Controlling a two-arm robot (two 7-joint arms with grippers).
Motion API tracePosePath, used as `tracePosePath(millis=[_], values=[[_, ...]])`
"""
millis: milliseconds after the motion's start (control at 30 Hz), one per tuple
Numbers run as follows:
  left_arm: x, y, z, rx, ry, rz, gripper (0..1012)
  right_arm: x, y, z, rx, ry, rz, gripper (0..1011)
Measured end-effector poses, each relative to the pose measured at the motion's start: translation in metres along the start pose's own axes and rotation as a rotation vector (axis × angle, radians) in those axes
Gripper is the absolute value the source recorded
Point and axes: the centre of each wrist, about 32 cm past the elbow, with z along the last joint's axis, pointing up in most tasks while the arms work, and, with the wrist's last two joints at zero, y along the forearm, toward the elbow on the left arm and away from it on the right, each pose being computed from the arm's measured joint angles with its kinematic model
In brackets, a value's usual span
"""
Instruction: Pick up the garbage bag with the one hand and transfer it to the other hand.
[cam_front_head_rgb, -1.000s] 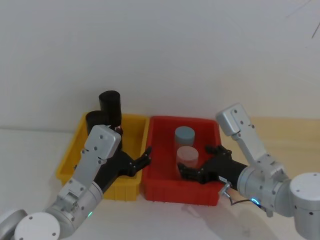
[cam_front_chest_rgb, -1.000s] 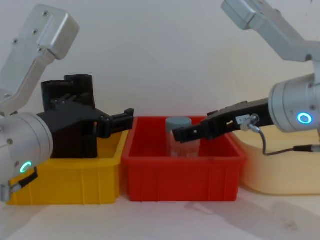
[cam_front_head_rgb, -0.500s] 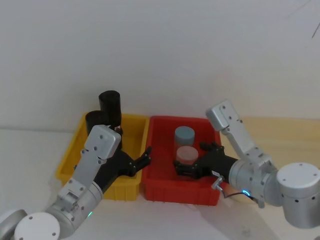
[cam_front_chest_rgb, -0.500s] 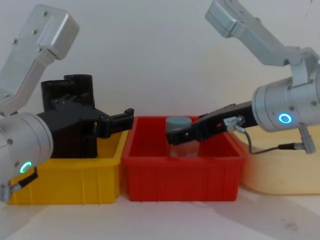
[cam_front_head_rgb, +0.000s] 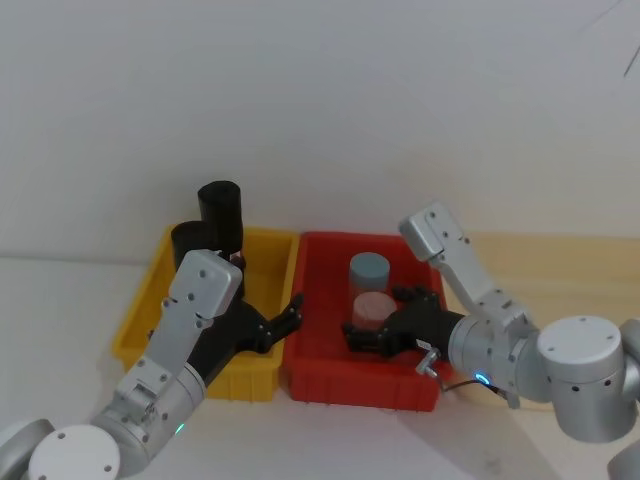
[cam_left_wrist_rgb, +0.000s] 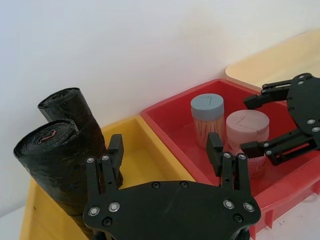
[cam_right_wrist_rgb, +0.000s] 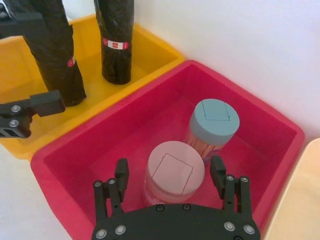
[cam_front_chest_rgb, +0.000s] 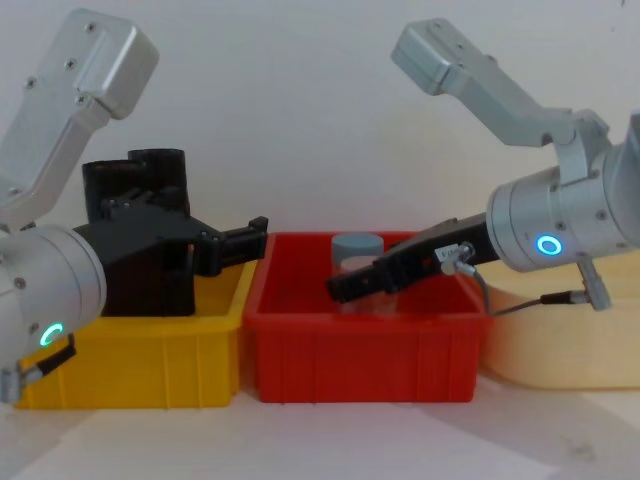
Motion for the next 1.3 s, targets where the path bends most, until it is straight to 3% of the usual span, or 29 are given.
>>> tracePosePath(millis=[467,867,1300], values=[[0.0,0.0,0.0,0.0,0.0,0.0,1000,0.0021,0.0062,-0.0048,-0.029,-0.003,0.012,978],[0.0,0.0,0.0,0.0,0.0,0.0,1000,0.0029,0.0078,-0.0064,-0.038,-0.003,0.016,682],[0.0,0.0,0.0,0.0,0.0,0.0,1000,0.0034,0.0047,-0.0053,-0.013,-0.01,-0.001,679]])
